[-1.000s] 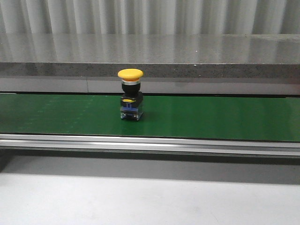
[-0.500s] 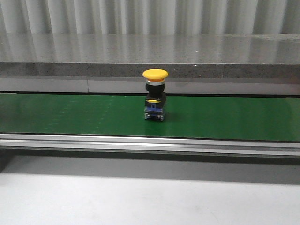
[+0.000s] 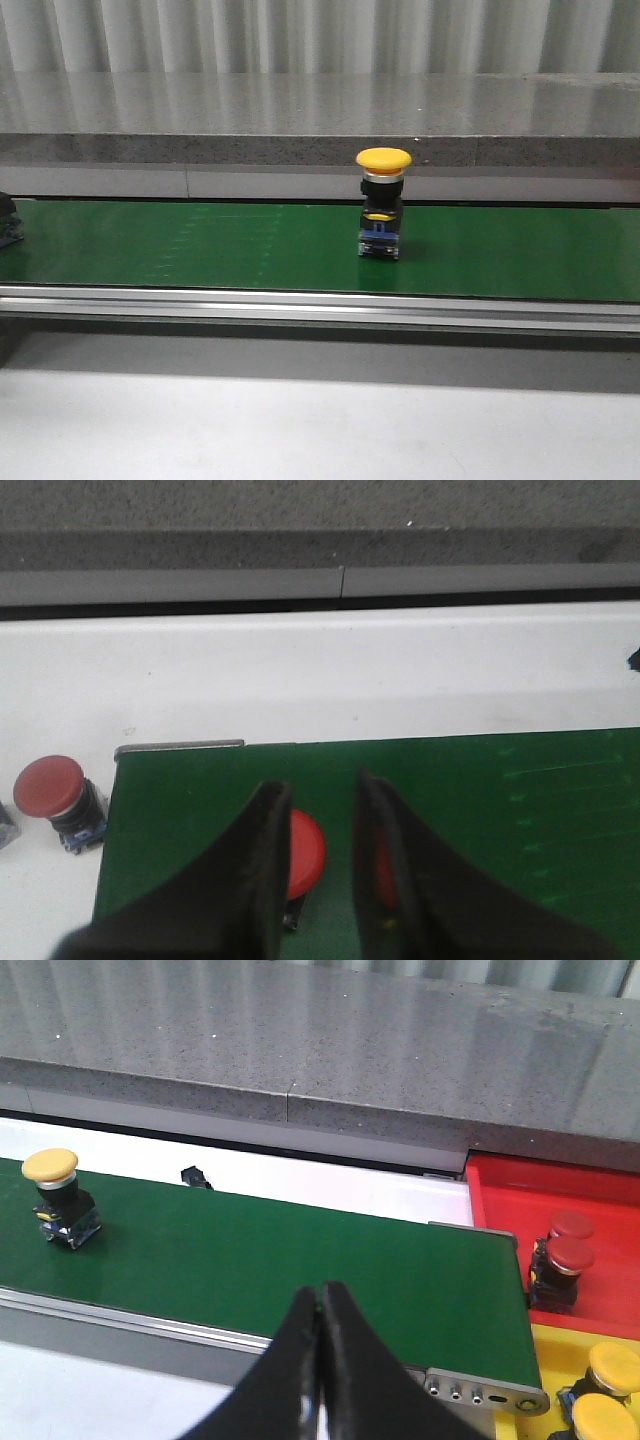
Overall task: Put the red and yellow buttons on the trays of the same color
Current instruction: 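Set the red button on the belt and open the left gripper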
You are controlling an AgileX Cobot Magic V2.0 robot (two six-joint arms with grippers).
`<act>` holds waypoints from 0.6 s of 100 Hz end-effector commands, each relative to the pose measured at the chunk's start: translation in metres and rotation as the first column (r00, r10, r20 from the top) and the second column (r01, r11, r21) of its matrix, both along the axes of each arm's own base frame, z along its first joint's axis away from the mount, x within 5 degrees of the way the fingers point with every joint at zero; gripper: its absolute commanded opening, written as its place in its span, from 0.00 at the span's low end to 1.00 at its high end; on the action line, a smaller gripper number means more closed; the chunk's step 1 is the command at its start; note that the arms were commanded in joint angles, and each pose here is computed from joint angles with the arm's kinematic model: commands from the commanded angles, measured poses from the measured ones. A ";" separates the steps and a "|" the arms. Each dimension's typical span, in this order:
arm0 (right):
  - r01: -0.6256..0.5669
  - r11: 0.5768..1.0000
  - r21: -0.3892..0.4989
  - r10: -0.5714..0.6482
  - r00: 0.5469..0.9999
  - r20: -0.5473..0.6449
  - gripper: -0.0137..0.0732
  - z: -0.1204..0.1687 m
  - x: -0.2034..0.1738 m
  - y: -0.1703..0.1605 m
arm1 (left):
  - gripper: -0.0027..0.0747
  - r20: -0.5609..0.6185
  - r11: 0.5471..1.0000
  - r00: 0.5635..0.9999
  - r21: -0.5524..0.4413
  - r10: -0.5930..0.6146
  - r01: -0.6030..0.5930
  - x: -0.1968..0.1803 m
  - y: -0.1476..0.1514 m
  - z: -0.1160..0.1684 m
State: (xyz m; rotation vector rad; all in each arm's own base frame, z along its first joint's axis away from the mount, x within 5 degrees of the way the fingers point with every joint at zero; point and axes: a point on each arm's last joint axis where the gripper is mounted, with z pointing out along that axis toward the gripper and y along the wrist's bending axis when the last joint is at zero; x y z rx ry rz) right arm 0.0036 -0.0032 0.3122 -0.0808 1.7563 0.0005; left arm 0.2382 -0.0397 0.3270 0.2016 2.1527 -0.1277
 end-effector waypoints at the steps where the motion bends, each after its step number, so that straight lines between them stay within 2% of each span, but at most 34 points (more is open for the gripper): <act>1: -0.004 1.000 -0.004 0.005 0.997 0.071 0.08 0.011 0.002 0.000 | 0.03 0.177 0.999 0.984 -0.037 -0.009 0.015 -0.018 -0.003 0.018; 2: -0.004 1.000 -0.004 0.005 0.997 0.071 0.08 0.011 0.002 0.000 | 0.00 0.184 0.999 0.983 -0.038 -0.009 0.016 -0.021 -0.002 0.019; 11: -0.004 1.000 -0.004 0.004 0.998 0.069 0.08 0.011 0.002 0.000 | 0.01 0.181 0.999 0.983 -0.037 -0.015 0.022 -0.040 0.000 0.013; 40: -0.017 1.000 -0.010 0.016 0.999 -0.043 0.08 0.008 0.012 0.001 | 0.01 0.184 0.997 0.983 -0.075 -0.017 0.031 -0.099 0.009 -0.006; 60: -0.077 0.997 -0.021 0.072 0.981 -0.180 0.09 0.019 0.038 0.006 | 0.01 0.151 0.996 0.988 -0.070 -0.040 0.051 -0.129 0.012 -0.010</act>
